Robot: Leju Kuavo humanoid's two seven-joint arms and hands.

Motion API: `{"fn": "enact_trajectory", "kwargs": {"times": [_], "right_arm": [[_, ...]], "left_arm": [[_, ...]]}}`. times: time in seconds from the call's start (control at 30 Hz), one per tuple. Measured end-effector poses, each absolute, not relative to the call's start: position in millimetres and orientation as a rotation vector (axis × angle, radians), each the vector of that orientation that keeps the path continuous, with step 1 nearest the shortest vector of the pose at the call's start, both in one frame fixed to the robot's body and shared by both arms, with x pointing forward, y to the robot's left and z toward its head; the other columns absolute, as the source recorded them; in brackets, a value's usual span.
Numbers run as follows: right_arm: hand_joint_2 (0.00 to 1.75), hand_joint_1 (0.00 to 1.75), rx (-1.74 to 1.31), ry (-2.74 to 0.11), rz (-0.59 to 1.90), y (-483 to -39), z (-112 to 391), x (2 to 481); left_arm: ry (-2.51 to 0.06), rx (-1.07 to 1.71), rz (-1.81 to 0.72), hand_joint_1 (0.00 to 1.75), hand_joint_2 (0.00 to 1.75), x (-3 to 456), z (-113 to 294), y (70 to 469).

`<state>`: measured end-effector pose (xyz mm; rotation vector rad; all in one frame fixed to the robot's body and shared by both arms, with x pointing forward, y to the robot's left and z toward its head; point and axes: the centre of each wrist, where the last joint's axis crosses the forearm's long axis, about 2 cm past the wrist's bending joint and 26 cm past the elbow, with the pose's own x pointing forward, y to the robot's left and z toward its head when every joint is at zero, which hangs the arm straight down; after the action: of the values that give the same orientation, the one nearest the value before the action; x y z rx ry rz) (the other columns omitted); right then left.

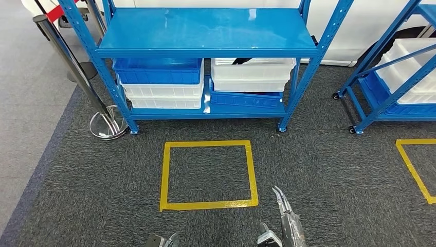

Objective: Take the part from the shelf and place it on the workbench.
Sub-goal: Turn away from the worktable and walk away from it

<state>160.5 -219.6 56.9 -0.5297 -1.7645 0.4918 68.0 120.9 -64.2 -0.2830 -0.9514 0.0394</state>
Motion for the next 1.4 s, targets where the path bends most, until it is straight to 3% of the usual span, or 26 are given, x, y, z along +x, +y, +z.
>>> {"fn": "enact_trajectory", "kwargs": {"times": [0.3, 0.87, 1.1, 1.4], "right_arm": [[0.0, 0.0, -0.5, -1.77, 0.543, -219, 54, 168], [0.0, 0.0, -0.396, -1.793, 0.62, -211, 46, 188], [0.0, 0.0, -0.428, -1.741, 0.591, -217, 38, 177], [0.0, 0.0, -0.428, -1.73, 0.594, -221, 37, 176]], "left_arm": [[-1.034, -0.436, -0.103, 0.0, 0.0, 75, -37, 111], [-1.135, -0.646, -0.359, 0.0, 0.0, 98, -31, 110], [-1.043, -0.45, -0.146, 0.0, 0.0, 48, -22, 128], [-1.129, -0.556, -0.208, 0.0, 0.0, 52, -2, 135]]}}
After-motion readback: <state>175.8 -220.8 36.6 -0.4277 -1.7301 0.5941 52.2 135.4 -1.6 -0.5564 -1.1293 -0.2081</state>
